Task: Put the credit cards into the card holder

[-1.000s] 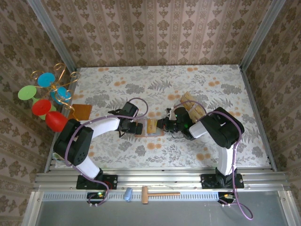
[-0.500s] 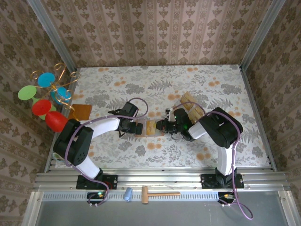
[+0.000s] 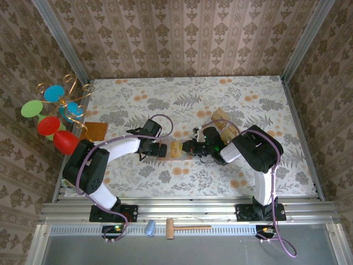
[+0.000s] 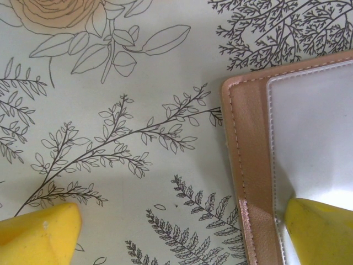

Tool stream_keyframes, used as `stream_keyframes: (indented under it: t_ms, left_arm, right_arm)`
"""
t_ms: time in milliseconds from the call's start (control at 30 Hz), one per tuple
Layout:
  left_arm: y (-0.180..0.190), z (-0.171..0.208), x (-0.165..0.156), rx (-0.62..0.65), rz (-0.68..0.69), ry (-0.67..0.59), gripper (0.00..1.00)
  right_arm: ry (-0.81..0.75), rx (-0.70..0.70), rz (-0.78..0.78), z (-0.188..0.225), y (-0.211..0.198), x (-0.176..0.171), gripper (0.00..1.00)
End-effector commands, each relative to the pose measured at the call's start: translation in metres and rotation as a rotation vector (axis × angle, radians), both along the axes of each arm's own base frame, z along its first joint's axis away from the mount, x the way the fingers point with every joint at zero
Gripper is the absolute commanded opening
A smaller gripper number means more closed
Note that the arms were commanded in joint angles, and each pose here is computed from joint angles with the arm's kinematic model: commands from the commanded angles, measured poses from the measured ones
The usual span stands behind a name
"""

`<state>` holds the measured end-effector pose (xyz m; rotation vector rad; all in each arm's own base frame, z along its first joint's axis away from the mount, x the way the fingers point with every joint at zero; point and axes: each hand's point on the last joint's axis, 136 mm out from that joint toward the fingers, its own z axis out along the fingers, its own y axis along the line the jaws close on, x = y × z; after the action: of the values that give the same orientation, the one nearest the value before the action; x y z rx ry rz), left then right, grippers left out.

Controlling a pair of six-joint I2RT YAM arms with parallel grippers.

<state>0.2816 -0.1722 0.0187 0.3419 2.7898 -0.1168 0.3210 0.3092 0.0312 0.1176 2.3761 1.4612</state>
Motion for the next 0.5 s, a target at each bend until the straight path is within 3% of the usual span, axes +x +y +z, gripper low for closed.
stream_keyframes:
  t_ms: [0, 467]
  left_arm:
    - [0.0256, -0.0231, -0.0165, 0.102, 0.021, 0.072, 0.96]
    - [0.0241, -0.0233, -0.0163, 0.094, 0.023, 0.075, 0.95]
  right_arm:
    - [0.064, -0.042, 0.015, -0.0218, -0.0008, -0.0112, 0.0]
    - [0.084, -0.066, 0.033, -0.0286, 0.0045, -0.0127, 0.0]
